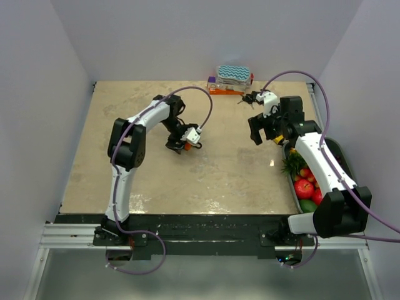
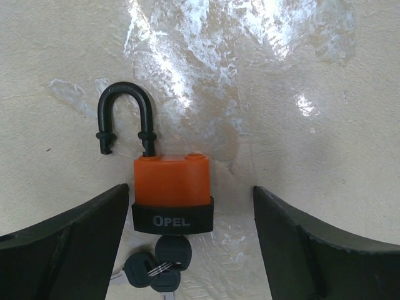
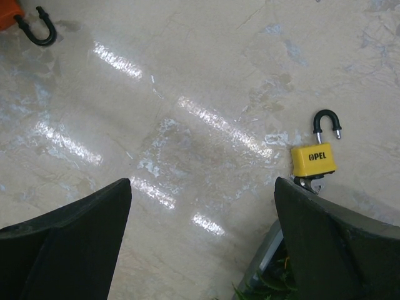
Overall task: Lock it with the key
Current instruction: Pick up the lock from the center of the board.
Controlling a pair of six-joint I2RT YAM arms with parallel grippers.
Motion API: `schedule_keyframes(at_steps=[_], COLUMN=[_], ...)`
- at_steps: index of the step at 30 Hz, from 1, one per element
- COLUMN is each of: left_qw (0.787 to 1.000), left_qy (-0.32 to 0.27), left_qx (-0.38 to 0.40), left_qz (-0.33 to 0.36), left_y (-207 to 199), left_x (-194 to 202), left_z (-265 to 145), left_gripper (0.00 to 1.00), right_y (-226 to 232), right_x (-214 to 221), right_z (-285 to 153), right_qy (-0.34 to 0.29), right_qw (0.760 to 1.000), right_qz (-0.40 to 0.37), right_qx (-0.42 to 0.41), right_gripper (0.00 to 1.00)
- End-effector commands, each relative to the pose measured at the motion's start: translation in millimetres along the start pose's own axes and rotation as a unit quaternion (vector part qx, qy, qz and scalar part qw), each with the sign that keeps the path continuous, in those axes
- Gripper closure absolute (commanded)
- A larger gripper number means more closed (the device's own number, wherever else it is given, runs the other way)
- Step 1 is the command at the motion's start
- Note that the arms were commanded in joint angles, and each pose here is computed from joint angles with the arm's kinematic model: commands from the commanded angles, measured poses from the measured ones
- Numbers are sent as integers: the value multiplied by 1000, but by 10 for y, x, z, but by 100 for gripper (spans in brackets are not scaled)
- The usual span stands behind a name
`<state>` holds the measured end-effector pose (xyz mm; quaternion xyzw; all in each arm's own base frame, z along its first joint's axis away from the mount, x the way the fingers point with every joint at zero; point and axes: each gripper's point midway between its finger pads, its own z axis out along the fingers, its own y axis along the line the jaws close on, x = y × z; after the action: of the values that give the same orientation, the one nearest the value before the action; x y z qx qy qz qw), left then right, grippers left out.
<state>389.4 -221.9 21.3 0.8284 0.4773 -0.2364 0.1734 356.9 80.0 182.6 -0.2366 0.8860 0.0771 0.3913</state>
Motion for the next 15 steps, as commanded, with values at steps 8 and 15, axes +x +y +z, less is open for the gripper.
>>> schedule_keyframes(at_steps=[8, 15], left_qw=[999, 976], left_qy=[0, -53], left_qx=[-26, -129], left_qz=[-22, -168], left_y=[111, 254], left_x=[-79, -374], left_z=[19, -197], left_gripper=[53, 98], right_y=[-8, 110], right_x=[-17, -231], right_z=[-67, -139], right_qy=[-10, -48], right_qw=[1000, 996], right_qz=[12, 72], right_qx=[10, -11], right_gripper=[1, 1])
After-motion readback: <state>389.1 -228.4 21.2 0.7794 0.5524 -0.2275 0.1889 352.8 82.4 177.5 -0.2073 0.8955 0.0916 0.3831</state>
